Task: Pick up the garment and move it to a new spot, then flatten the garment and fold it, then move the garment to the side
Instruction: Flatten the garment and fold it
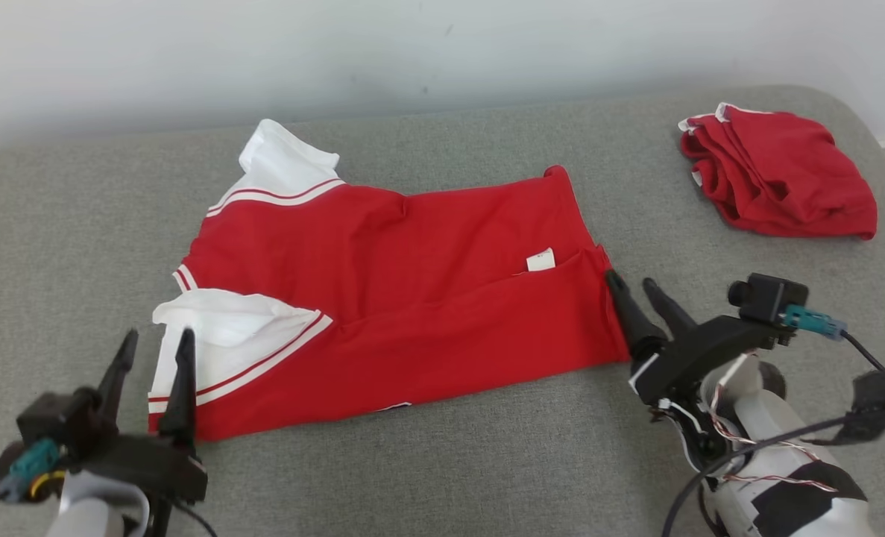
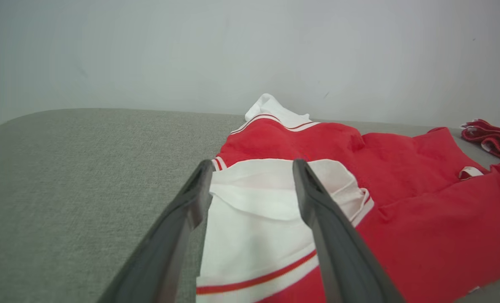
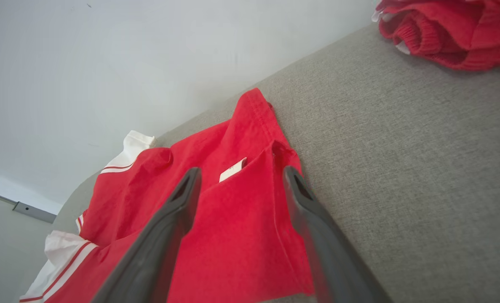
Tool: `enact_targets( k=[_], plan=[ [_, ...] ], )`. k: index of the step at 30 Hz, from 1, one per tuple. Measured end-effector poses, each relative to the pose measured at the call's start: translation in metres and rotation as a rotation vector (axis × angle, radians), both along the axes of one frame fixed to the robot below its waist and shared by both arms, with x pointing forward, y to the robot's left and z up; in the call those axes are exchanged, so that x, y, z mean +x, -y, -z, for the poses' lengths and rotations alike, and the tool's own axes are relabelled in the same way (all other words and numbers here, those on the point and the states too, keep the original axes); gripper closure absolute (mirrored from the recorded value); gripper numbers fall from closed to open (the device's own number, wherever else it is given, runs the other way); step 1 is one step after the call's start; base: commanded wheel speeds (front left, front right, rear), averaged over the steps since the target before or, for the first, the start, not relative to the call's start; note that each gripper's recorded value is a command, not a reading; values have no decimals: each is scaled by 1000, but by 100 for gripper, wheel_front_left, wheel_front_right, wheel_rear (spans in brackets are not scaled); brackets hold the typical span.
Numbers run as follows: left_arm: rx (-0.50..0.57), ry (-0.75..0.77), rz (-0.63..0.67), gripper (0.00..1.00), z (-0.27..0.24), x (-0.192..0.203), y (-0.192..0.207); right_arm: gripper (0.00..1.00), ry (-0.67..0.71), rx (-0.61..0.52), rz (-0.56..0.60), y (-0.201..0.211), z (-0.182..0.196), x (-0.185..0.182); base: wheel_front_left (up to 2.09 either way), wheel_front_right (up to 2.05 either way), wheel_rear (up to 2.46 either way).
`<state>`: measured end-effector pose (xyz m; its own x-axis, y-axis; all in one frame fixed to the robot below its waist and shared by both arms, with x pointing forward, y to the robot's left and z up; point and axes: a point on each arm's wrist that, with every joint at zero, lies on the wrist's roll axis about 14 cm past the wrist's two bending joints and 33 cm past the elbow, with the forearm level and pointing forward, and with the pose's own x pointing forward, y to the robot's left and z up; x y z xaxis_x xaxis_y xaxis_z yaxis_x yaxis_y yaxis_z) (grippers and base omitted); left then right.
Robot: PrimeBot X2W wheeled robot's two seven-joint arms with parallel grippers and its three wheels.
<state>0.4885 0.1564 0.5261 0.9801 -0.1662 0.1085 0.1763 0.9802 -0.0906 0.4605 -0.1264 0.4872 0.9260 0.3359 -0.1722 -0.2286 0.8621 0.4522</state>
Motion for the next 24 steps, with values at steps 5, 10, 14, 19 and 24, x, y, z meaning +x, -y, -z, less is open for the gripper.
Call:
enact_targets(
  k=[5, 10, 14, 19, 24],
  plan=[
    [-13, -12, -23, 0, 7, -18, -5, 0, 18, -51, 1, 9, 4, -6, 0, 0, 0],
    [-27, -45, -42, 0, 21, -33, -8, 0, 14, -79, 1, 14, 13, -12, 0, 0, 0],
    [-33, -86, -54, 0, 36, -39, -11, 0, -1, -115, -6, 15, 24, -16, 0, 0, 0],
    [-24, -138, -67, 0, 55, -42, -15, 0, -15, -178, -22, 17, 39, -17, 0, 0, 0],
    [-22, -169, -87, 0, 67, -39, -19, 0, -26, -224, -31, 17, 51, -15, 0, 0, 0]
  ],
)
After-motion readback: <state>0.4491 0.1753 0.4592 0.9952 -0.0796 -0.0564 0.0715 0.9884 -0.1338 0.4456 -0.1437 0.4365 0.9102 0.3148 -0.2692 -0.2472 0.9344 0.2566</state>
